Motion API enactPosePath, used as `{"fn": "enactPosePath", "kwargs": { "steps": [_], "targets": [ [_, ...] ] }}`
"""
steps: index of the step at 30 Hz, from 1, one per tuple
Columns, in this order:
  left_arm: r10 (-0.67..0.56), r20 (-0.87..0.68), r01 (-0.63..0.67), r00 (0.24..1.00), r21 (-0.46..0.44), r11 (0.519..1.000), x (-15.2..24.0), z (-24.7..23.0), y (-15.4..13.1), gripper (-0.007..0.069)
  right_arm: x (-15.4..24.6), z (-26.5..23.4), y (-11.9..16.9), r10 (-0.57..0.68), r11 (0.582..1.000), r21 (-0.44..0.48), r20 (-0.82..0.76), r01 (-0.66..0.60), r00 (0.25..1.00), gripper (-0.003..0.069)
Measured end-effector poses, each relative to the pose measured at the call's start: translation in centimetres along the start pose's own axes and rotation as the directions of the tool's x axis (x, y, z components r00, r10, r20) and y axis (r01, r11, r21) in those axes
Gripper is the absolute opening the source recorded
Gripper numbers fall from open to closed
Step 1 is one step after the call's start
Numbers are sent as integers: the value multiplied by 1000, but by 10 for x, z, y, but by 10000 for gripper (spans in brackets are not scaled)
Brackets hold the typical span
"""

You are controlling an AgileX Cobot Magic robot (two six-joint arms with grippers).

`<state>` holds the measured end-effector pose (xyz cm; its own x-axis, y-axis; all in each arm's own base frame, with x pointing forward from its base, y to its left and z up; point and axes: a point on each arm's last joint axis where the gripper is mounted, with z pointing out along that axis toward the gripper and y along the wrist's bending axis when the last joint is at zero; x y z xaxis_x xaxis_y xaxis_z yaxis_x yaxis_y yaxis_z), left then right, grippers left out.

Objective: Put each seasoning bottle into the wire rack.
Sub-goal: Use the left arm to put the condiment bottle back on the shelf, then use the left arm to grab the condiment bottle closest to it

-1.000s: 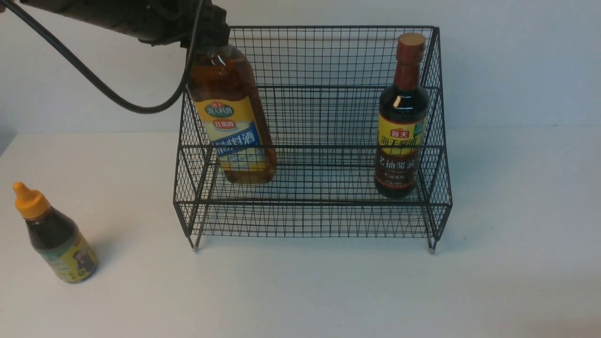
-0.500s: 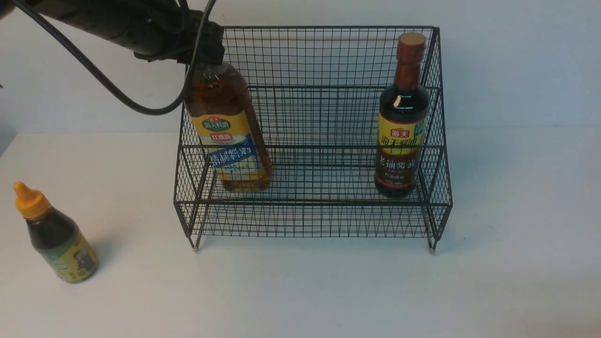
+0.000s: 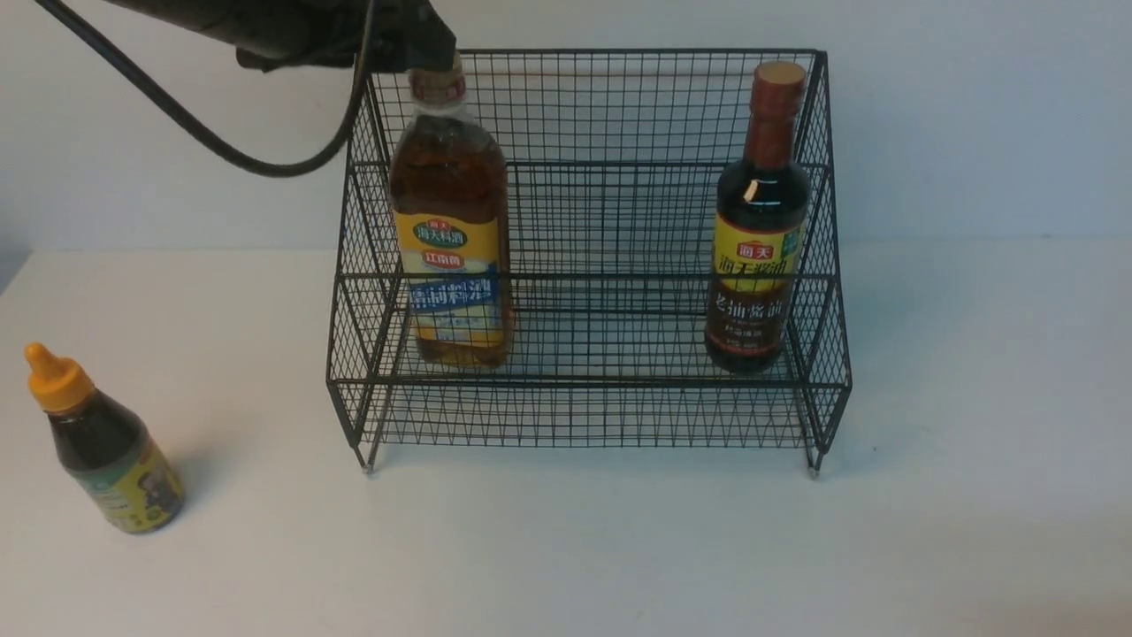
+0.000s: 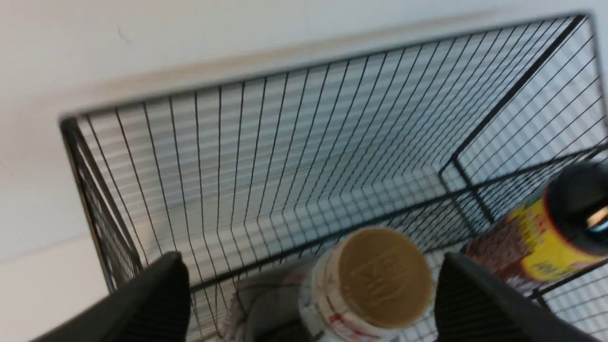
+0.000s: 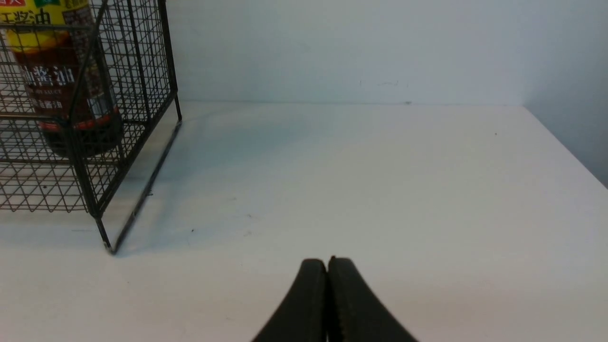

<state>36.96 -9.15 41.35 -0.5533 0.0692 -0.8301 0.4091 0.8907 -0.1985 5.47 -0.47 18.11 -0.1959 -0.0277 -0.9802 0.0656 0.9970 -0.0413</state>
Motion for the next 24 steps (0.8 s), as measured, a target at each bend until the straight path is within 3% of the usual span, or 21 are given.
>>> {"fn": "enactPosePath", "kwargs": {
  "steps": [5,7,10,11,12,16,20,24],
  "targets": [
    [71,78,-70,994,-14,997,-20,-53,-18,634,0,0,0,0,1000,0,0,0,1000,-15],
    [126,107,-121,986,-56,991,-28,-90,-27,588,0,0,0,0,1000,0,0,0,1000,-15],
    [172,96,-158,980,-137,978,-25,-144,-39,456,0,0,0,0,1000,0,0,0,1000,-15],
    [173,95,-158,980,-142,977,-24,-148,-39,456,0,0,0,0,1000,0,0,0,1000,-15],
    [171,69,-156,983,-185,970,-18,-172,-43,358,0,0,0,0,1000,0,0,0,1000,-15],
    [182,26,-166,983,-305,938,3,-231,-50,82,0,0,0,0,1000,0,0,0,1000,-15],
    [180,56,-143,982,-404,903,20,-266,-52,2,0,0,0,0,1000,0,0,0,1000,-15],
    [89,20,-72,996,-429,901,57,-270,-49,-5,0,0,0,0,1000,0,0,0,1000,-15]
  ]
}}
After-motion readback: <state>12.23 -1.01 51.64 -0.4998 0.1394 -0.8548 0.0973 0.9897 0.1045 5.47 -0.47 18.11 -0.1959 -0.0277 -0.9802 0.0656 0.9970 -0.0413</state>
